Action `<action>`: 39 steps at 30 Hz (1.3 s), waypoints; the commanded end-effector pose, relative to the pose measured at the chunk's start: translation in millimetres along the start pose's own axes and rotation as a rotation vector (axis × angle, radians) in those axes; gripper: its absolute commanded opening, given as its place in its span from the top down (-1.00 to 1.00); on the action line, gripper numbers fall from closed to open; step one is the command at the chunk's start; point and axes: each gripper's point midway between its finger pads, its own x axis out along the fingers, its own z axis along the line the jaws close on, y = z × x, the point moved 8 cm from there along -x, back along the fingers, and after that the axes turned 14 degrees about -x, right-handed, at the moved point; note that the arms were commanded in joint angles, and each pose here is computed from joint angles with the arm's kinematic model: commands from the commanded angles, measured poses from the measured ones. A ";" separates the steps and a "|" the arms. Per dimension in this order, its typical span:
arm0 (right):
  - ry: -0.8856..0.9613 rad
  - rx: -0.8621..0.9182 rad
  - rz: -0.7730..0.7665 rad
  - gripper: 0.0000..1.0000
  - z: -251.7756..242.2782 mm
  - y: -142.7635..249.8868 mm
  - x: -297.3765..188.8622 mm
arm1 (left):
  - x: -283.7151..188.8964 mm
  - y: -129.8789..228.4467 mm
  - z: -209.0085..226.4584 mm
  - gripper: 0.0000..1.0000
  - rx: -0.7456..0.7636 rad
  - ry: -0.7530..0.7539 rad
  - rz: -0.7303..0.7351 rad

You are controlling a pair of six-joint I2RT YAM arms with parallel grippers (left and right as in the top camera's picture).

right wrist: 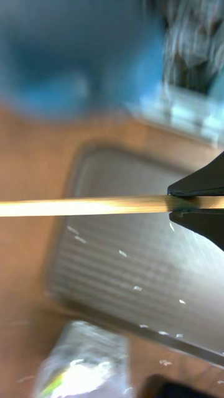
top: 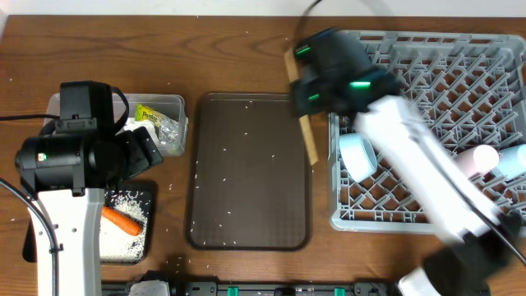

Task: Sort waste into correct bins and load items into the dishwasher rack
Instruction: 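Place the second chopstick into the dish rack with the right gripper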

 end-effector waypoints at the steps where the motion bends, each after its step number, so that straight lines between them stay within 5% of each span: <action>1: 0.127 0.041 -0.024 0.98 -65.2 7.4 -33.5 | -0.8 -0.6 1.6 -0.96 -0.017 -0.006 -0.008; 10: 0.284 0.161 0.173 0.97 -195.9 67.0 -30.6 | -0.8 -0.6 1.6 -0.96 -0.017 -0.006 -0.008; 19: 0.285 0.140 0.376 0.97 -212.7 89.8 39.4 | -0.7 -0.6 1.6 -0.96 -0.017 -0.006 -0.008; 20: 0.341 0.146 0.401 0.90 -215.6 91.4 41.1 | -0.8 -0.6 1.6 -0.96 -0.017 -0.006 -0.008; 22: 0.358 0.129 0.406 0.18 -212.5 89.2 42.7 | -0.7 -0.6 1.6 -0.96 -0.017 -0.006 -0.008; 23: 0.353 0.125 0.394 0.08 -209.8 86.1 40.4 | -0.8 -0.6 1.6 -0.96 -0.017 -0.006 -0.008; 27: 0.292 0.120 0.299 -0.04 -188.5 69.4 22.1 | -0.7 -0.6 1.6 -0.96 -0.017 -0.006 -0.008; 32: -0.044 0.052 0.045 -0.26 -116.6 34.4 -27.0 | -0.8 -0.6 1.6 -0.96 -0.017 -0.006 -0.008; 33: -0.107 0.028 -0.005 -0.48 -101.3 28.7 -38.4 | -0.8 -0.6 1.6 -0.95 -0.017 -0.006 -0.008; 34: -0.174 -0.001 -0.057 -0.98 -83.9 22.9 -51.3 | -0.7 -0.6 1.6 -0.96 -0.017 -0.006 -0.008; 39: -0.293 -0.150 -0.186 -0.98 -21.8 15.5 -100.5 | -0.8 -0.6 1.6 -0.96 -0.017 -0.006 -0.008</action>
